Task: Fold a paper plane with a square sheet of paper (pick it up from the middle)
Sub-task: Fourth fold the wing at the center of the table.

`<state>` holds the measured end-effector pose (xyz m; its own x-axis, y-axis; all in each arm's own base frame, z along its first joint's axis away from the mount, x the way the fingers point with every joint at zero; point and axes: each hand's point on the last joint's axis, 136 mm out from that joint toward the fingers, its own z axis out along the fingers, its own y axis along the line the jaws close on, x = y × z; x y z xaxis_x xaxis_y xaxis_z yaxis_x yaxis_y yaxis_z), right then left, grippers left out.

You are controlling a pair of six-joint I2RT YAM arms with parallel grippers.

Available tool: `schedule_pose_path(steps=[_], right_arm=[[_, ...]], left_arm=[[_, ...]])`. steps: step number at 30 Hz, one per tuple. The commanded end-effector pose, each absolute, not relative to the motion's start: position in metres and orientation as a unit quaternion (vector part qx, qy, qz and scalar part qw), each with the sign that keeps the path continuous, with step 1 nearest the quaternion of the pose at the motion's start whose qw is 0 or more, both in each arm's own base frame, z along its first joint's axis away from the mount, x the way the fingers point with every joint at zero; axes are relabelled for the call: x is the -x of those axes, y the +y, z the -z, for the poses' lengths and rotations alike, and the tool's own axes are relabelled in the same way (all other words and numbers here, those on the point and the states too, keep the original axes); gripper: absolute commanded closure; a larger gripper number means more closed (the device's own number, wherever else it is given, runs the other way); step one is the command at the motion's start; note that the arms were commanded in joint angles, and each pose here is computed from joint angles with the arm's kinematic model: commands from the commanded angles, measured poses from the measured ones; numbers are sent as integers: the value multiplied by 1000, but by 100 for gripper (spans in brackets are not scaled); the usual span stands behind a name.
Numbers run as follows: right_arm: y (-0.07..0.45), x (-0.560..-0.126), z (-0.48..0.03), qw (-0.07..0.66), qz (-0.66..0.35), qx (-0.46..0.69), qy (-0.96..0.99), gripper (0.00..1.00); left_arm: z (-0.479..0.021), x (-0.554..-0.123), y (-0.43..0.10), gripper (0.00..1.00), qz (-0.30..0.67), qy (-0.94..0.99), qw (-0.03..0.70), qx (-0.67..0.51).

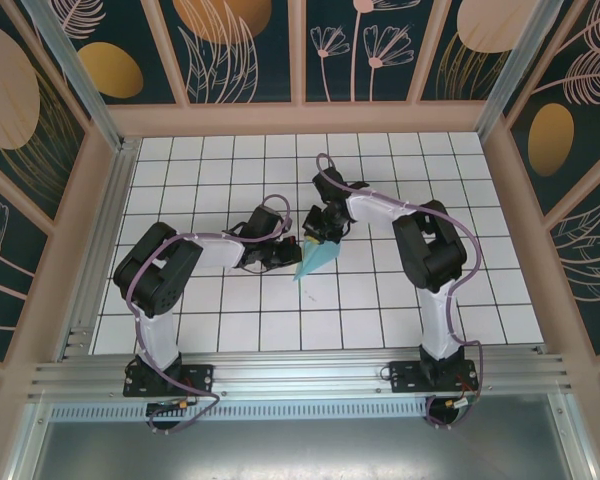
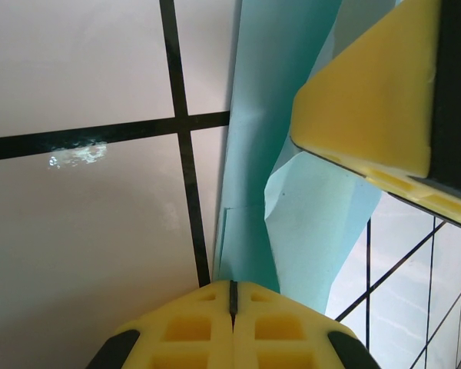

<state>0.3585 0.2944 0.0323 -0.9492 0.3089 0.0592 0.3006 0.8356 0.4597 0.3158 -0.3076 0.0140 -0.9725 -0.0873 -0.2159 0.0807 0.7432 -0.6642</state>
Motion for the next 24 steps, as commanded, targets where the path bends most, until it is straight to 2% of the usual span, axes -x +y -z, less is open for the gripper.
schedule_pose_path(steps=[1,10,17,24], right_arm=[[301,-362,-27,10,-244,-141,959,100],[297,-356,-13,-2,-228,-136,964,100],[291,-355,-9,-3,-215,-141,966,100],[295,-360,-20,8,-230,-141,963,100]], left_arm=[[18,-303,-293,100,312,946,88,9],[13,-306,-295,100,315,945,92,6],[-18,-314,-293,100,329,936,125,28],[-24,-292,-309,100,388,915,102,34]])
